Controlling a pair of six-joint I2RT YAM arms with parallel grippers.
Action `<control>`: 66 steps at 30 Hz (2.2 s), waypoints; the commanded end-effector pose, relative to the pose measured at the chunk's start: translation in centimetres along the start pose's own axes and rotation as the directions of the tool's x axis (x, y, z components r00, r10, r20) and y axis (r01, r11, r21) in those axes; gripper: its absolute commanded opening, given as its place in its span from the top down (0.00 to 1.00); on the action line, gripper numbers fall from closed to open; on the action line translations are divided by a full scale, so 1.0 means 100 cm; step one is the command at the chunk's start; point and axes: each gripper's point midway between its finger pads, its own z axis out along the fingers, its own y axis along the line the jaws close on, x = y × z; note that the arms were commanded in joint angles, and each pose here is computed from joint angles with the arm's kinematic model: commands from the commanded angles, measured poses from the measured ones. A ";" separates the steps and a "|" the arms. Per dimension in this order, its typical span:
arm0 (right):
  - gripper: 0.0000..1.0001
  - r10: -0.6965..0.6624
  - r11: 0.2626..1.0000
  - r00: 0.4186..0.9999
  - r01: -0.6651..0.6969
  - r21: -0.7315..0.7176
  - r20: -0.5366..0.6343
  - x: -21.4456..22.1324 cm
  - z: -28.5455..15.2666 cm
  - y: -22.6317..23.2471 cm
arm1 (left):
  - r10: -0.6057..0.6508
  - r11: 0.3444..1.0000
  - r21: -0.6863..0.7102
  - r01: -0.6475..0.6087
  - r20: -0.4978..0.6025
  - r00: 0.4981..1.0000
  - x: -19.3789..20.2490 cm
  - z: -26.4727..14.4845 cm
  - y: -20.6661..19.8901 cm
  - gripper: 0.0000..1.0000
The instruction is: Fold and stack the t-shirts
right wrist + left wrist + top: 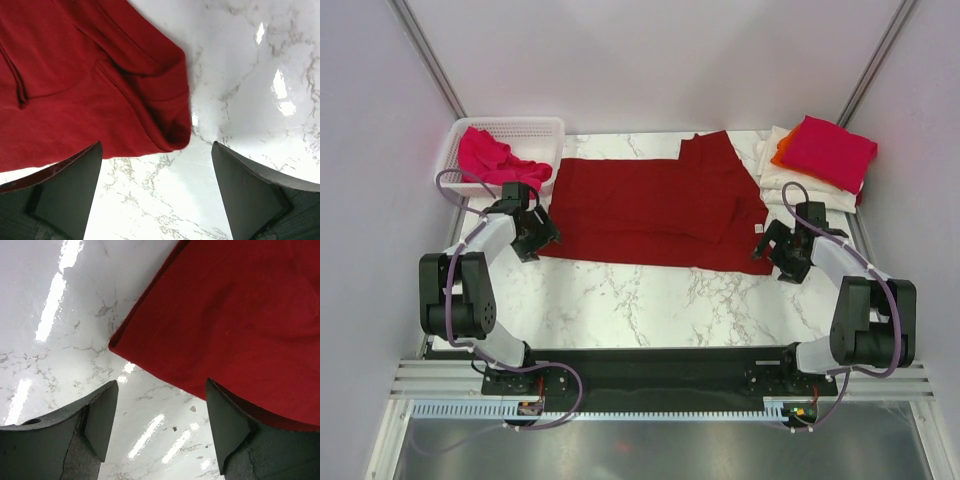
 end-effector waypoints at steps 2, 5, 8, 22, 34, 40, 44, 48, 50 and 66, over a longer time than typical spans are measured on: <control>0.02 0.032 0.993 0.998 -0.025 -0.117 0.060 -0.009 -0.010 0.014 | -0.068 0.996 -0.056 0.074 0.106 0.992 -0.023 0.007 0.008 0.24; 0.02 0.054 0.992 0.996 -0.045 -0.114 0.072 -0.004 -0.013 0.009 | -0.091 0.992 -0.077 0.102 0.134 0.987 -0.030 0.011 0.010 0.25; 0.02 0.068 0.993 0.995 -0.059 -0.107 0.075 0.002 -0.012 0.003 | -0.120 0.987 -0.088 0.134 0.141 0.983 -0.034 0.017 0.009 0.26; 0.51 0.057 0.996 0.994 -0.050 -0.078 0.094 0.005 0.017 -0.010 | -0.159 0.978 -0.119 0.173 0.125 0.979 -0.023 0.047 0.018 0.54; 1.00 0.012 1.000 0.973 -0.015 0.010 0.232 -0.024 -0.018 -0.019 | -0.127 0.991 -0.010 0.131 0.181 0.975 -0.024 0.004 0.003 0.98; 0.94 0.034 0.999 0.965 -0.042 0.025 0.258 -0.029 -0.045 -0.022 | -0.132 0.989 0.082 0.121 0.155 0.979 0.014 -0.033 0.008 0.98; 0.93 0.076 0.993 0.961 -0.097 0.070 0.264 -0.026 -0.053 -0.037 | -0.143 0.985 0.110 0.131 0.107 0.984 0.047 -0.036 0.019 0.98; 0.92 0.126 0.988 0.961 -0.145 0.059 0.245 -0.018 -0.056 -0.039 | -0.178 0.969 0.181 0.168 0.039 0.983 0.074 -0.049 0.015 0.98; 0.91 0.151 0.984 0.960 -0.170 0.062 0.234 -0.010 -0.061 -0.044 | -0.185 0.966 0.191 0.173 0.045 0.982 0.080 -0.058 0.018 0.98; 0.03 0.100 0.969 0.924 -0.006 -0.248 0.370 -0.028 -0.123 0.019 | 0.005 0.921 0.380 -0.088 0.214 0.977 0.053 -0.159 -0.018 0.00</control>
